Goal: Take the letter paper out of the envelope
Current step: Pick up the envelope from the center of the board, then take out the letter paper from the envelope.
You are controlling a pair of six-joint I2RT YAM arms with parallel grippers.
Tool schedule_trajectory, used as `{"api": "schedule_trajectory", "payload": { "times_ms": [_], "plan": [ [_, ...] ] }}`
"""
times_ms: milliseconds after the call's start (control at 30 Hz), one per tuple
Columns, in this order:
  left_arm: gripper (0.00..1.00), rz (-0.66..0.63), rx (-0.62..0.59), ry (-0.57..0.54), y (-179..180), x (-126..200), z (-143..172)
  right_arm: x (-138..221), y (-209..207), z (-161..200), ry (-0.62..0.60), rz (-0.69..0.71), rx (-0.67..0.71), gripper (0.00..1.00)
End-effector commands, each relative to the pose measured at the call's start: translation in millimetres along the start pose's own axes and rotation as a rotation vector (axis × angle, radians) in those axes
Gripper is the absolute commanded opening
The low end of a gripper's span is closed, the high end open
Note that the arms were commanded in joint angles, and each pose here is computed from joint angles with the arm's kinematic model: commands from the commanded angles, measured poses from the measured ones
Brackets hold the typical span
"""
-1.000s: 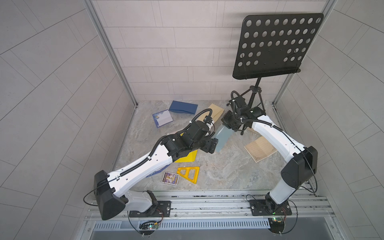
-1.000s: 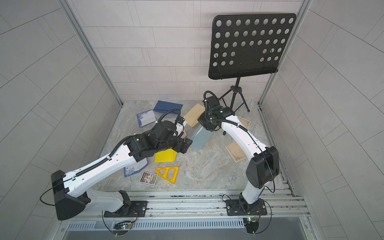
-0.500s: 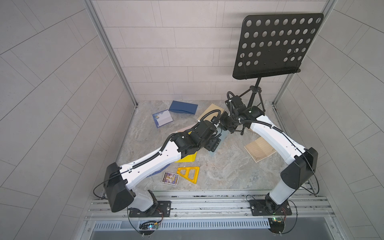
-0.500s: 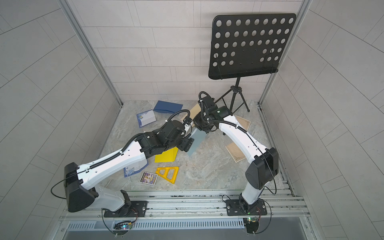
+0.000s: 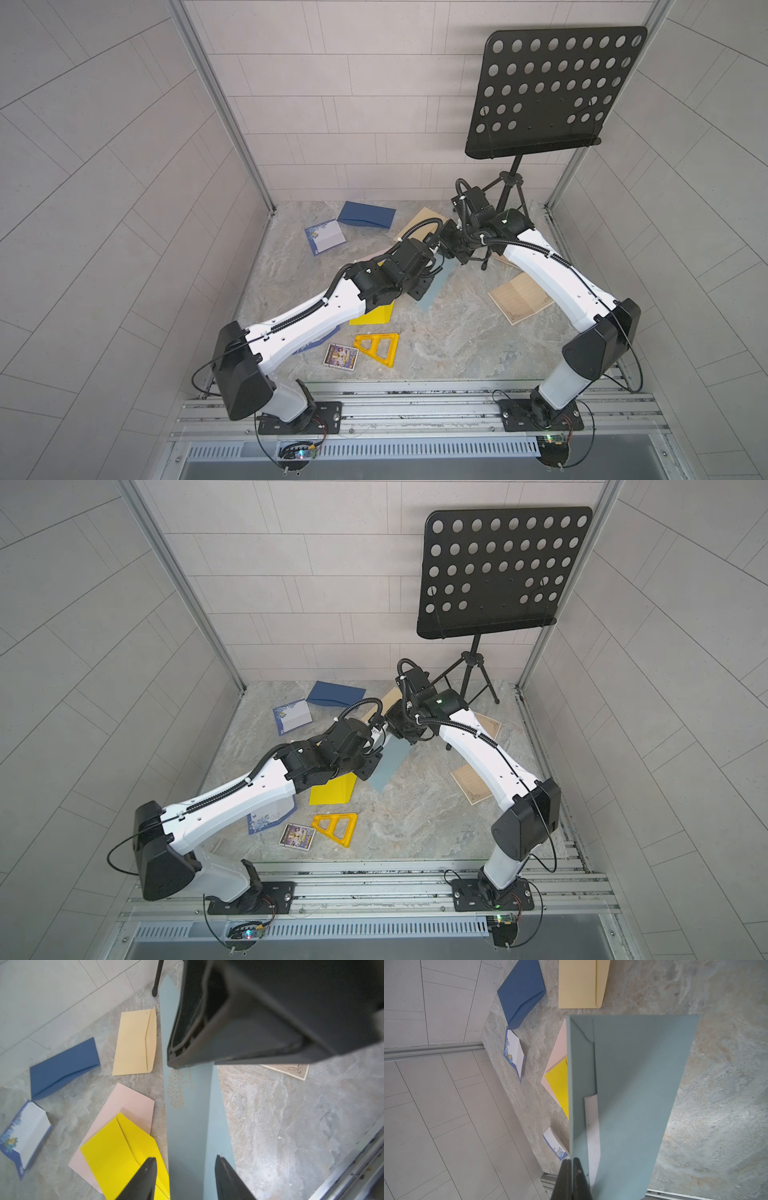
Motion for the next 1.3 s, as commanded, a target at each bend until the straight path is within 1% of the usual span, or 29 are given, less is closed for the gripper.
{"api": "schedule_trajectory", "payload": {
  "times_ms": [0,200,233,333,400,467,500,567,600,700,733,833,867,900,933,967,1033,1067,1100,1133,1267],
  "plan": [
    [0.38,0.018,0.019,-0.015,1,8,-7,13,4,4,-0.008,-0.017,-0.011,0.0],
    [0.13,0.045,0.064,-0.021,3,11,-10,12,8,4,0.001,-0.028,-0.004,0.0],
    [0.1,0.05,0.074,-0.019,3,11,-11,12,9,3,0.0,-0.033,-0.004,0.0],
    [0.07,0.074,0.113,-0.02,5,12,-13,12,11,2,-0.005,-0.044,0.004,0.0],
    [0.0,0.089,0.155,-0.022,9,14,-16,13,13,0,-0.009,-0.048,0.013,0.0],
    [0.0,0.112,0.209,-0.022,14,15,-18,13,15,0,-0.01,-0.053,0.026,0.0],
    [0.0,0.123,0.253,-0.021,19,16,-19,13,16,-1,-0.013,-0.056,0.032,0.02],
    [0.0,0.151,0.344,-0.016,31,17,-19,15,18,-3,-0.021,-0.073,0.044,0.16],
    [0.0,0.164,0.392,-0.017,38,17,-19,17,20,-5,-0.033,-0.079,0.052,0.25],
    [0.0,0.196,0.499,-0.033,54,21,-17,27,24,-11,-0.079,-0.095,0.08,0.44],
    [0.0,0.202,0.524,-0.042,58,23,-16,31,26,-13,-0.093,-0.1,0.088,0.48],
    [0.0,0.216,0.576,-0.059,65,27,-14,38,29,-16,-0.118,-0.116,0.103,0.53],
    [0.0,0.216,0.586,-0.064,67,27,-13,38,30,-16,-0.121,-0.122,0.107,0.54],
    [0.0,0.214,0.596,-0.069,68,28,-12,38,31,-16,-0.12,-0.128,0.11,0.52],
    [0.0,0.21,0.598,-0.073,69,29,-11,38,31,-16,-0.12,-0.129,0.11,0.43],
    [0.0,0.205,0.6,-0.074,69,30,-11,38,31,-16,-0.122,-0.131,0.115,0.37],
    [0.0,0.197,0.602,-0.081,71,33,-11,36,31,-15,-0.123,-0.142,0.122,0.35],
    [0.0,0.199,0.603,-0.084,71,34,-11,34,32,-14,-0.114,-0.153,0.125,0.27],
    [0.0,0.205,0.599,-0.09,70,36,-12,30,33,-14,-0.097,-0.164,0.127,0.16],
    [0.0,0.216,0.59,-0.094,70,38,-13,29,36,-13,-0.084,-0.172,0.136,0.12],
    [0.0,0.228,0.558,-0.095,69,44,-16,24,47,-6,-0.063,-0.151,0.205,0.13]
  ]
}}
Point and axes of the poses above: each gripper's point midway between its finger pads, its own x axis back along the fingers, its own y axis along the line the jaws close on, z = x × y, the point moved 10 cm from there along x, back along the fingers, and after that the axes turned 8 degrees about x, right-handed, at the moved point
